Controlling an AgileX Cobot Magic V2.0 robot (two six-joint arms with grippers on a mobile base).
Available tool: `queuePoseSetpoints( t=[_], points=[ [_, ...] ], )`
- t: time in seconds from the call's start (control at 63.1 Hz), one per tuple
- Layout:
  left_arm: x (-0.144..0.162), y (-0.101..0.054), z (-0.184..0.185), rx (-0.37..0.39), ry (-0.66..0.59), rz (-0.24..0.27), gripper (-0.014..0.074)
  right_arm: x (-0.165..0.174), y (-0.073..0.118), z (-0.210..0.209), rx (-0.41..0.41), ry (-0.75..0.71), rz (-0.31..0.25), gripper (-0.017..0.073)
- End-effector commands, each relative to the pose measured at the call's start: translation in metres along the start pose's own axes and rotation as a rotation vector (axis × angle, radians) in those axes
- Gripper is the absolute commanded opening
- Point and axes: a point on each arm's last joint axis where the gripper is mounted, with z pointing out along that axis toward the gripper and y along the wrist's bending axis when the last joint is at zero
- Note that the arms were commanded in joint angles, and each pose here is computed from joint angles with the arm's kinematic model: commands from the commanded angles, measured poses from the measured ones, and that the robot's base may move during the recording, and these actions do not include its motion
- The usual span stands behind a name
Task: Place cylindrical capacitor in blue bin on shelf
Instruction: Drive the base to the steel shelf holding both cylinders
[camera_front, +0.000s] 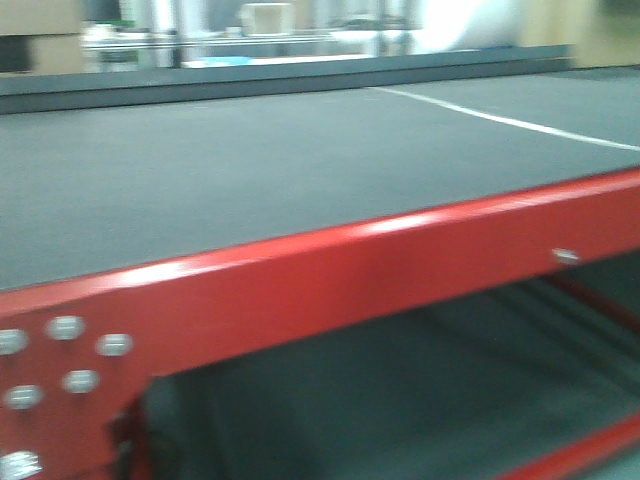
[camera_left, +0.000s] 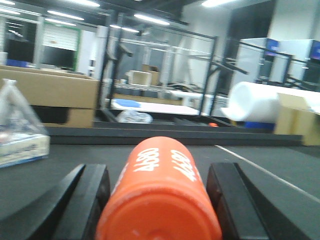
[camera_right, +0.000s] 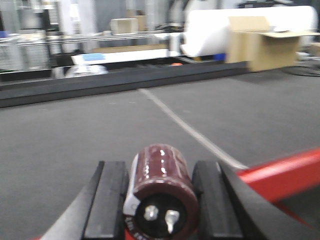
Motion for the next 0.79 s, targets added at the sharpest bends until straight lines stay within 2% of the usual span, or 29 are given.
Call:
queuePoseSetpoints(
  t=[0.0,0.777],
  points=[
    [-0.0034,-0.0006,-0.0013,0.008,-0.033,-0.007,-0.0111,-0.0028,-0.0001,-0.0008,0.001,-0.034,-0.017,-0.0167],
    [-0.0034,-0.0006,-0.0013,0.008,-0.033,-0.007,-0.0111,-0.0028,-0.0001,-0.0008,0.001,-0.034,-0.017,-0.0167]
  ],
)
